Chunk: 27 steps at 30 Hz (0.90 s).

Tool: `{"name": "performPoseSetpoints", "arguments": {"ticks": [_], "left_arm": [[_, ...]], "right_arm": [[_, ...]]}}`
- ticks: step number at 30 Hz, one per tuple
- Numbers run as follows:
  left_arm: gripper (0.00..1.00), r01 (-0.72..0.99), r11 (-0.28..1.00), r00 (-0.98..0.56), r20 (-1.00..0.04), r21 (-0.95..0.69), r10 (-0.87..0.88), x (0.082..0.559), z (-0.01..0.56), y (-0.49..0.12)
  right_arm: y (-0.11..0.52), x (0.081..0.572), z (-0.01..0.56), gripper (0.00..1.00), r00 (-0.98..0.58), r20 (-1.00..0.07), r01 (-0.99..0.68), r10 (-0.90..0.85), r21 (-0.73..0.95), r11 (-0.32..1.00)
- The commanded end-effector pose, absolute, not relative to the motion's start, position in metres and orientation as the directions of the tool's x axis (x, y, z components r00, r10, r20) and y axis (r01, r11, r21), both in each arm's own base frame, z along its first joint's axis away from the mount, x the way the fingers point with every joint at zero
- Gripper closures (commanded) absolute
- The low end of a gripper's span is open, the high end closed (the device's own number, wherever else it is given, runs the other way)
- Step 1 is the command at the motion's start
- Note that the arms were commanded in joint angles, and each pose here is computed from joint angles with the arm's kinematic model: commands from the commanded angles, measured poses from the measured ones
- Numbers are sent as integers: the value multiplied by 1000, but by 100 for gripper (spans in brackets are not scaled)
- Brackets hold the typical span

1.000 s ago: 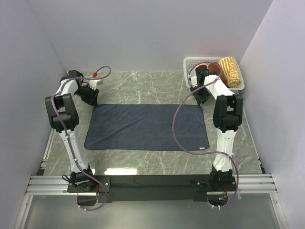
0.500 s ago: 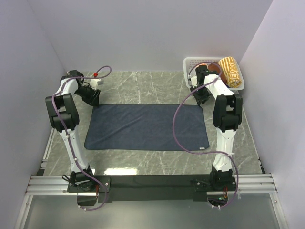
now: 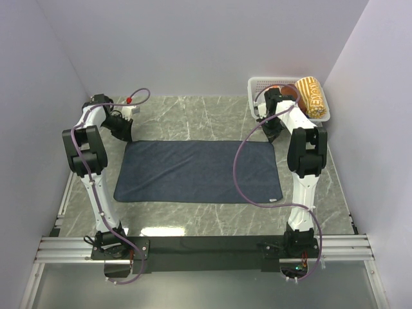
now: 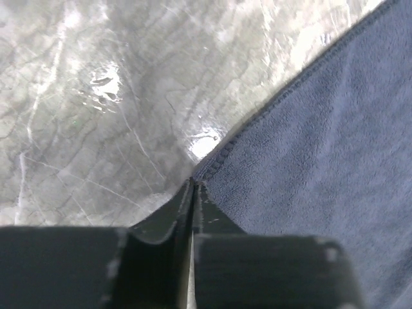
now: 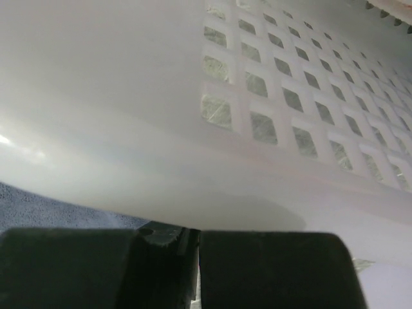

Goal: Roll the towels
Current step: Fold the towel

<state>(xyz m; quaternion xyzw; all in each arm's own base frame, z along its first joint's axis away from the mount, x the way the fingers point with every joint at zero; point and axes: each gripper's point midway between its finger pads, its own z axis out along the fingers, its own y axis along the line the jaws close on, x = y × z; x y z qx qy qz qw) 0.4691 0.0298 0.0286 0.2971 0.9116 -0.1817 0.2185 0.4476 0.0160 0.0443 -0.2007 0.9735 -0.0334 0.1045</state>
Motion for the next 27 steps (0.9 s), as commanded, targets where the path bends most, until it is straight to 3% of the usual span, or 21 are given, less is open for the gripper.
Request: {"name": "performPoseSetpoints", "arguments": {"ticks": [1,19,20,22,25,27], "left_arm": [[97,615,772,-704,-553,-162,444,489,46,30],[99,601,789,-687,-586,-126,430,496,64,39],[99,601,789,-690,-582,-127,431,494,62,39],[99,599,790,-693,-577,-131,431,493,59,39],[99,596,791,-695,-579,-135,425,493,59,38],[99,595,792,-697,-579,-137,423,494,59,37]], "right_arm": [[16,464,31,100,-887,-226,-390,-404,-106,915],[5,477,61,100,-865,-312,-370,-392,-131,920],[6,473,60,97,-873,-294,-369,-390,-124,921],[8,471,55,72,-880,-283,-370,-383,-101,924],[12,470,52,58,-881,-287,-371,-377,-76,925],[14,468,50,53,-885,-276,-372,-374,-62,926]]}}
